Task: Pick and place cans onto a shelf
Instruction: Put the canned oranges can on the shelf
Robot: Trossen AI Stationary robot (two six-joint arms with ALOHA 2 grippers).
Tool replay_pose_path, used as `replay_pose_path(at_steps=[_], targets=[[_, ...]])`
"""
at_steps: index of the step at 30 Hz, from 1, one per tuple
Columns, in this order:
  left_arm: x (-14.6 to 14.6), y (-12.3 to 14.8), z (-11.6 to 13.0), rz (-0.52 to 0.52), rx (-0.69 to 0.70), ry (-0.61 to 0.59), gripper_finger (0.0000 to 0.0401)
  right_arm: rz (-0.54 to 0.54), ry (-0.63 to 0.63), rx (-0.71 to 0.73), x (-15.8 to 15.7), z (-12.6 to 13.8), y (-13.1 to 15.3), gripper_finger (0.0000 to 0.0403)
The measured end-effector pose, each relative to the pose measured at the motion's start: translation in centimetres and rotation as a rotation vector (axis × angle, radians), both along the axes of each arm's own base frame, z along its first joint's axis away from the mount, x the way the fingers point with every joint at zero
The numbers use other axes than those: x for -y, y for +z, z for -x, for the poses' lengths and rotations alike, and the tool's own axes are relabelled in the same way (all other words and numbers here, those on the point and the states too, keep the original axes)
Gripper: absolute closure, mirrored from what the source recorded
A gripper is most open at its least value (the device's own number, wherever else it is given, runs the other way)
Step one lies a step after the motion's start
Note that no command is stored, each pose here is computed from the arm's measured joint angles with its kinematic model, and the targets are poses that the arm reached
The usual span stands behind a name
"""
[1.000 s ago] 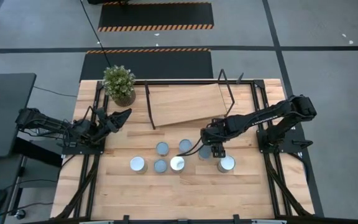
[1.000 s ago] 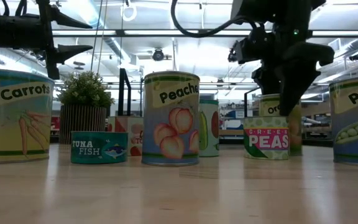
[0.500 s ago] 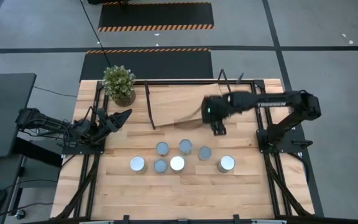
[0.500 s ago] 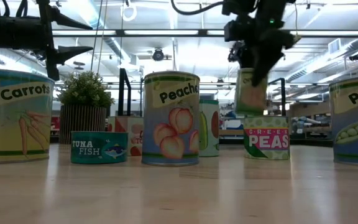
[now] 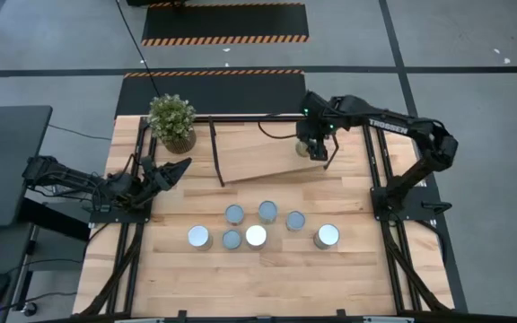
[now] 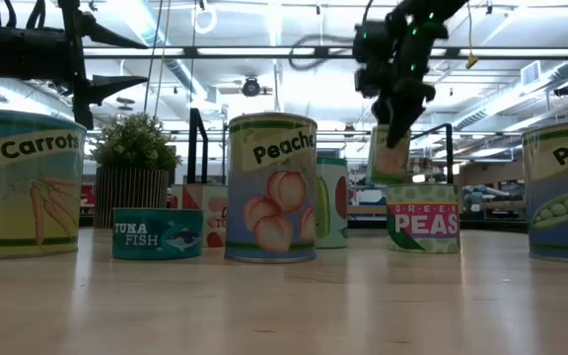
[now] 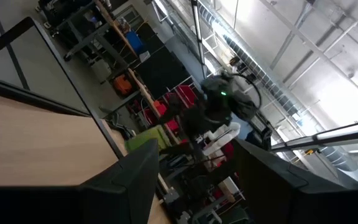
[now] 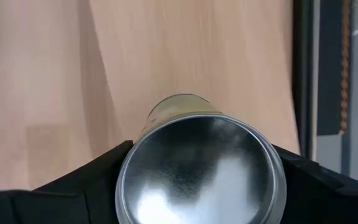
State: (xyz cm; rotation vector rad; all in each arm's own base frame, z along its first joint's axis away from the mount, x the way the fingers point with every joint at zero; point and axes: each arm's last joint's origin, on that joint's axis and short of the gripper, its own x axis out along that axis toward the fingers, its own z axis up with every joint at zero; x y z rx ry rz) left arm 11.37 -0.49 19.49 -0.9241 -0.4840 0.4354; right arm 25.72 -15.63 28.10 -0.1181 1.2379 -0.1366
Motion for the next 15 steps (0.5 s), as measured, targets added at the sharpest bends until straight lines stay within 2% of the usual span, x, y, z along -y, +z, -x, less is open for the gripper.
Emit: replay_pose_path(at_steps=[6,15], targets=[[0.0,0.0,0.0,-0.001,-0.005,0.0,0.019,0.09,0.044,-0.084,0.8,-0.5,-1.1,0.008],[0.0,0.0,0.0,0.002,-0.004,-0.001,0.019,0.008,0.055,-0.06,1.8,-0.6,-2.1,0.0065]])
